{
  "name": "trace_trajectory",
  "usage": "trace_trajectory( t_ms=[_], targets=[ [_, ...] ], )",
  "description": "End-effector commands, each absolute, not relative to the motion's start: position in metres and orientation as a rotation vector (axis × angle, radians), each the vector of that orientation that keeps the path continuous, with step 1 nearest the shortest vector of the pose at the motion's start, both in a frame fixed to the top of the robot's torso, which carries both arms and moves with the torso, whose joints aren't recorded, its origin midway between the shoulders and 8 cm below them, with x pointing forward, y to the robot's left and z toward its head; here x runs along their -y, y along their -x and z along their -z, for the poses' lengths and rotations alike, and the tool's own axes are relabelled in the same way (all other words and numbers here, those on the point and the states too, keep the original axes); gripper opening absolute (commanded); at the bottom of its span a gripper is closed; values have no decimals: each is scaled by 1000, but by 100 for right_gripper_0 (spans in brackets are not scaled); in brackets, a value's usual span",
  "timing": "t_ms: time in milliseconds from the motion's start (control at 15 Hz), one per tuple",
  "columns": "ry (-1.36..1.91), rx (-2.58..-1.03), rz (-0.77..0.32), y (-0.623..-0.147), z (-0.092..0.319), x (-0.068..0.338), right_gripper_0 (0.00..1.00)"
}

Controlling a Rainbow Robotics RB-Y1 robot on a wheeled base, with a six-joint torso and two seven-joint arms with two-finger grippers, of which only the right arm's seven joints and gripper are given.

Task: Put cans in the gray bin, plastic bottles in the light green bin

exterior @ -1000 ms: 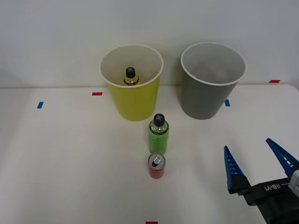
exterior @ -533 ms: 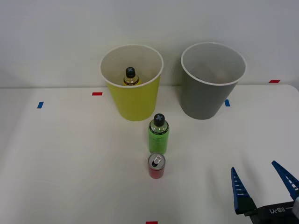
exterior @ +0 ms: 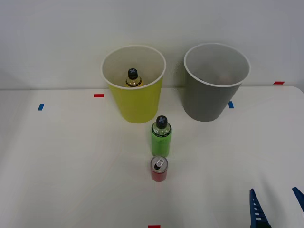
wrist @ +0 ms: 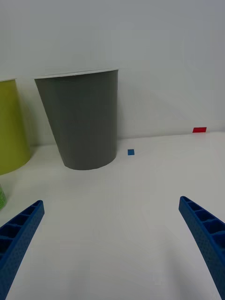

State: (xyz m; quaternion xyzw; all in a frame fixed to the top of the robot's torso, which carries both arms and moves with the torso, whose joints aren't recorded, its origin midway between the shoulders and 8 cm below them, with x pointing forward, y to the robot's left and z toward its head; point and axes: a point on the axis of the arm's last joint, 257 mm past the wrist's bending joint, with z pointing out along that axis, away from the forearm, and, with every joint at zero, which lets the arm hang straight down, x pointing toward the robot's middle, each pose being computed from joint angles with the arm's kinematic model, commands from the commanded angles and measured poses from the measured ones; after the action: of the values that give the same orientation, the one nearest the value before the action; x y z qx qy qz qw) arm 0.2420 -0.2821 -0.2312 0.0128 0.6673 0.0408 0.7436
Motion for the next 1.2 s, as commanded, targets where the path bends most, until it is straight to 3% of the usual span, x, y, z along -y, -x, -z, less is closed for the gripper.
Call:
trace_trajectory(
  t_ms=[67, 267, 667, 1200],
  targets=[
    [-67, -1456, -94, -227, 231, 277, 100],
    [-136, -1425, -135, -225, 226, 277, 100],
    [-340, -1370, -424, -214, 217, 269, 100],
    [-192, -1399, -326, -225, 219, 262, 100]
  ],
)
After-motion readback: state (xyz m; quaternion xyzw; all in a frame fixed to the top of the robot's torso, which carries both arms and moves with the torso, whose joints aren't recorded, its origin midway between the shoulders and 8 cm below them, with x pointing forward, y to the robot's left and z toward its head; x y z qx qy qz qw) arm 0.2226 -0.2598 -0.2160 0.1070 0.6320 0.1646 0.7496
